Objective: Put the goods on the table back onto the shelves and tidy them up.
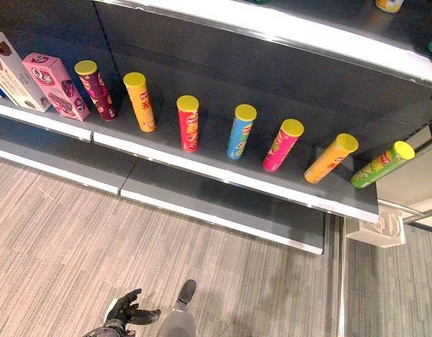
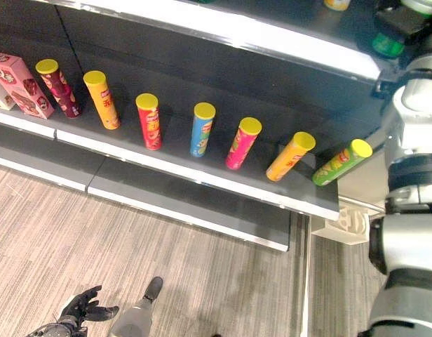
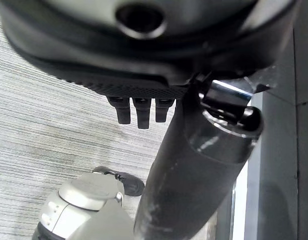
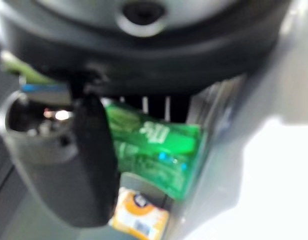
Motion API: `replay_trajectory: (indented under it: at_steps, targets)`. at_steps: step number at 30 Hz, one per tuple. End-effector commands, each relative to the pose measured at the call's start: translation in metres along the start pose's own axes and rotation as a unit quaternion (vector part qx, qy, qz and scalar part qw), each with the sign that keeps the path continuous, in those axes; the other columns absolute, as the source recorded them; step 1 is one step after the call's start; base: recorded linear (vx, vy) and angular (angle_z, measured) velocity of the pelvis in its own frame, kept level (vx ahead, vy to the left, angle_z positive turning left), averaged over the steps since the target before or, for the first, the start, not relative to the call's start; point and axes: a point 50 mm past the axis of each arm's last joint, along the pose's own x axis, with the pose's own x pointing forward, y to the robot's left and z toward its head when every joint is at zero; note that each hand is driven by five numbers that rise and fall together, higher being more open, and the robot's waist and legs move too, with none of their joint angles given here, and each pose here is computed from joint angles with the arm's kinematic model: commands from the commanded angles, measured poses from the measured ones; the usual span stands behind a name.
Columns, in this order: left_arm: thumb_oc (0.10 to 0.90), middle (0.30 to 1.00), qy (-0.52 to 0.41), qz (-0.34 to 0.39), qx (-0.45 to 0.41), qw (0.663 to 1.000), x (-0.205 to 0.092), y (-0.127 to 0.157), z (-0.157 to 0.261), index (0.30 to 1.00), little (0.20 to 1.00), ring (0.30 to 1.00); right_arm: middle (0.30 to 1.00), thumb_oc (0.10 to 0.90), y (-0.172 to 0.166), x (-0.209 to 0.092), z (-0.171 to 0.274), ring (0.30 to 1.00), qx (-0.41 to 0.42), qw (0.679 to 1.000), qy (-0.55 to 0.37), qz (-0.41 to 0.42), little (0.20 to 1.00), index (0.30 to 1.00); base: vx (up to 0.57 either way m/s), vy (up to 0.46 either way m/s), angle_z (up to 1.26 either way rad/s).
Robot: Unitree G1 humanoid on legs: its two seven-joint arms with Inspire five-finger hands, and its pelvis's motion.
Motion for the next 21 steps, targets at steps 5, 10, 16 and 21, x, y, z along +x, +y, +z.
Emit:
replay_trajectory:
  at_steps: [5, 10, 16, 21]
  targets:
    - [0.8, 0.9, -0.025, 0.032, 0.014, 0.999, -0.001, 0.022, 0.009, 0.9, 0.9, 0.9, 0.9, 0.8, 0.004, 0.008, 0.066, 0.9, 0.056, 0.992, -0.115, 0.001, 0.9, 0.9, 0.0, 0.0, 0.0]
    - [0.8, 0.9, -0.029, 0.032, 0.009, 0.999, -0.001, 0.02, 0.011, 0.9, 0.9, 0.9, 0.9, 0.8, 0.017, 0.003, 0.065, 0.9, 0.084, 0.989, -0.118, 0.015, 0.9, 0.9, -0.02, -0.002, -0.01]
    - [0.8, 0.9, -0.03, 0.03, 0.008, 0.999, -0.001, 0.018, 0.012, 0.9, 0.9, 0.9, 0.9, 0.8, 0.024, -0.002, 0.069, 0.9, 0.122, 0.984, -0.13, 0.026, 0.9, 0.9, -0.01, 0.004, -0.04]
    - [0.8, 0.9, -0.032, 0.023, 0.011, 0.999, 0.0, 0.014, 0.014, 0.9, 0.9, 0.9, 0.9, 0.8, 0.04, -0.012, 0.073, 0.9, 0.177, 0.972, -0.144, 0.048, 0.9, 0.9, -0.02, -0.001, 0.0]
